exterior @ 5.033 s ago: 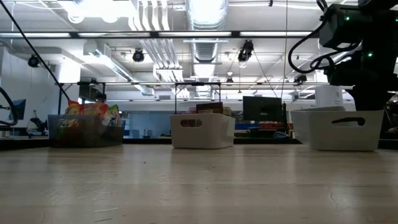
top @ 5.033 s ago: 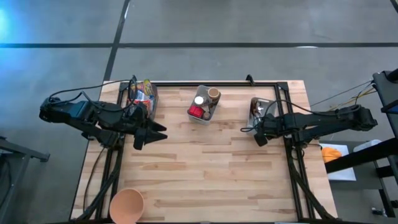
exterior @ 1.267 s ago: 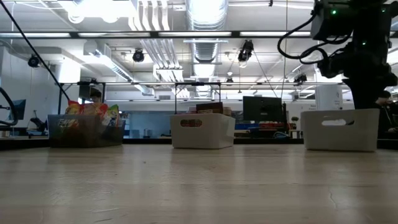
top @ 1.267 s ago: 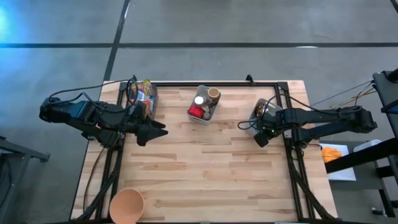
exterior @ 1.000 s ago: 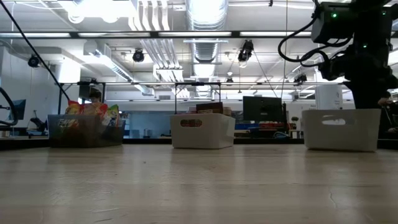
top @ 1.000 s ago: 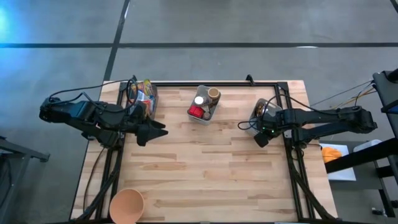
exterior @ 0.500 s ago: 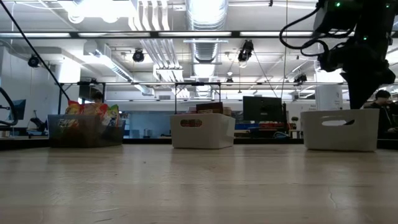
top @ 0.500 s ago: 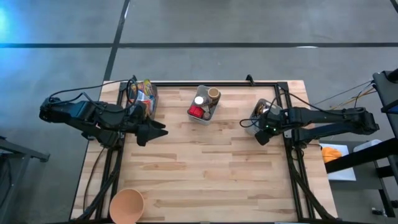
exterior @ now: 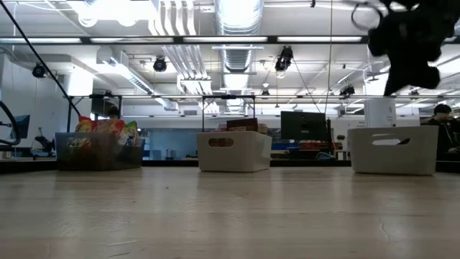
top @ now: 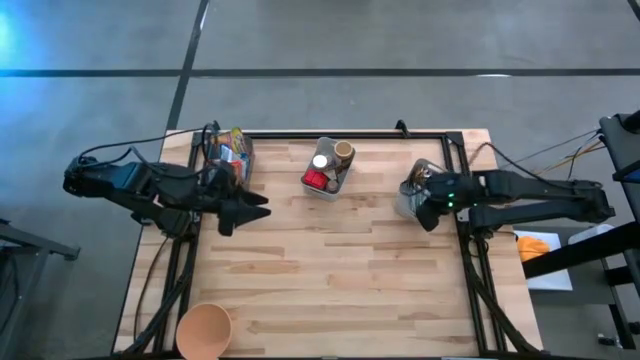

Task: Pick & Place Food Item
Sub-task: Return to Home Position

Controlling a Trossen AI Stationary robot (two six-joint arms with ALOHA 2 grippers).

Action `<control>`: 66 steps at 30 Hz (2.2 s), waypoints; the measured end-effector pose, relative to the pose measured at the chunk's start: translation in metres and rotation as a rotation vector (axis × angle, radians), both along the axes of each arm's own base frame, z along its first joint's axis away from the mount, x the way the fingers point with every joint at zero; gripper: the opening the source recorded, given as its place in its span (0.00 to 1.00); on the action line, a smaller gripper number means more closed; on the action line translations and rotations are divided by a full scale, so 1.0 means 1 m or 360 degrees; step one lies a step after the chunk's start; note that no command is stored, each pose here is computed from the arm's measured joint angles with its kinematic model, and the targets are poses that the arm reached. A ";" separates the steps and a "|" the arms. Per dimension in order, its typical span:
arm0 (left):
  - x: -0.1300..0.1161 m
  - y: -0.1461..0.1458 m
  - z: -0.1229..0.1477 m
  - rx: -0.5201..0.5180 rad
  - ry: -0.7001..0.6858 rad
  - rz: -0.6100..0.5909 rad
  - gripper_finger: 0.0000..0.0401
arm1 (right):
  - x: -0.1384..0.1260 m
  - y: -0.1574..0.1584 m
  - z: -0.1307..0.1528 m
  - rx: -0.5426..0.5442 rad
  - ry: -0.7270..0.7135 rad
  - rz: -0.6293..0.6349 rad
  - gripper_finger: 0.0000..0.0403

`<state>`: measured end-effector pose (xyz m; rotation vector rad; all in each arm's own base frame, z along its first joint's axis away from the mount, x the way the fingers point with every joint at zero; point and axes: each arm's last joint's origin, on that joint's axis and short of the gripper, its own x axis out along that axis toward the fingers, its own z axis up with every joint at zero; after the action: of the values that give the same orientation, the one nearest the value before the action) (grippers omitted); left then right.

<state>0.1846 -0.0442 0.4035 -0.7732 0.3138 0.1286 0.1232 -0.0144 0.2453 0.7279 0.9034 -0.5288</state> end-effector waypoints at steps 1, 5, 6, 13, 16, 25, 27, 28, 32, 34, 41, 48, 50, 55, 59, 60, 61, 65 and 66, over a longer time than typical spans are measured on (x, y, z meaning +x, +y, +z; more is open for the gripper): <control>0.000 0.000 0.001 0.0028 -0.0018 -0.0011 0.69 | -0.001 0.000 0.005 -0.0013 -0.0106 0.0032 0.02; 0.001 0.000 0.006 0.0111 -0.0087 -0.0048 0.69 | -0.010 0.002 0.028 -0.0068 -0.0554 0.0079 0.02; 0.001 0.000 0.007 0.0150 -0.0090 -0.0062 0.69 | -0.013 0.002 0.034 -0.0082 -0.0660 0.0080 0.02; 0.000 0.001 0.000 0.0556 0.0002 -0.0154 0.69 | -0.026 0.004 0.069 -0.0300 -0.1212 0.0207 0.02; -0.002 0.003 0.001 0.0559 0.0017 -0.0144 0.69 | -0.034 0.005 0.087 -0.0356 -0.1382 0.0252 0.02; -0.021 0.008 -0.009 0.0627 -0.0011 -0.0136 0.69 | -0.037 0.015 0.122 -0.0283 -0.1776 0.0796 0.02; -0.024 0.008 -0.016 0.0651 -0.0030 -0.0193 0.69 | -0.036 0.018 0.124 -0.0204 -0.1823 0.0933 0.02; -0.025 0.008 -0.019 0.0675 -0.0054 -0.0215 0.69 | -0.036 0.018 0.124 -0.0147 -0.1822 0.0946 0.02; -0.028 0.009 -0.035 0.0806 -0.0126 -0.0244 0.69 | -0.035 0.019 0.123 -0.0087 -0.1827 0.0931 0.02; -0.032 0.013 -0.042 0.0810 -0.0185 -0.0213 0.69 | -0.035 0.019 0.123 -0.0165 -0.1841 0.0988 0.02; -0.056 0.027 -0.084 0.0612 -0.0192 -0.0054 0.69 | -0.034 0.018 0.121 -0.0365 -0.1823 0.0938 0.02; -0.074 0.034 -0.119 0.0594 -0.0199 0.0009 0.69 | -0.022 0.014 0.104 -0.0534 -0.1751 0.0836 0.02; -0.078 0.035 -0.129 0.0602 -0.0199 0.0009 0.69 | -0.018 0.015 0.094 -0.0511 -0.1749 0.0886 0.02; -0.088 0.037 -0.154 0.0600 -0.0208 0.0010 0.69 | -0.010 0.015 0.070 -0.0461 -0.1742 0.0916 0.02; -0.094 0.037 -0.168 0.0597 -0.0232 0.0015 0.69 | -0.010 0.015 0.058 -0.0478 -0.1747 0.0923 0.02; -0.095 0.038 -0.171 0.0597 -0.0234 0.0017 0.69 | -0.010 0.015 0.056 -0.0492 -0.1750 0.0925 0.02; -0.095 0.038 -0.174 0.0598 -0.0234 0.0024 0.69 | -0.011 0.015 0.053 -0.0493 -0.1745 0.0926 0.02; -0.097 0.038 -0.186 0.0607 -0.0226 0.0039 0.69 | -0.015 0.015 0.041 -0.0512 -0.1741 0.0899 0.02; -0.097 0.039 -0.188 0.0608 -0.0226 0.0042 0.69 | -0.016 0.015 0.038 -0.0525 -0.1761 0.0891 0.02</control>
<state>0.0872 -0.0057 0.2151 -0.4052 0.1371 0.1520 0.1073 0.0002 0.2836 0.3342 -0.0527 0.2469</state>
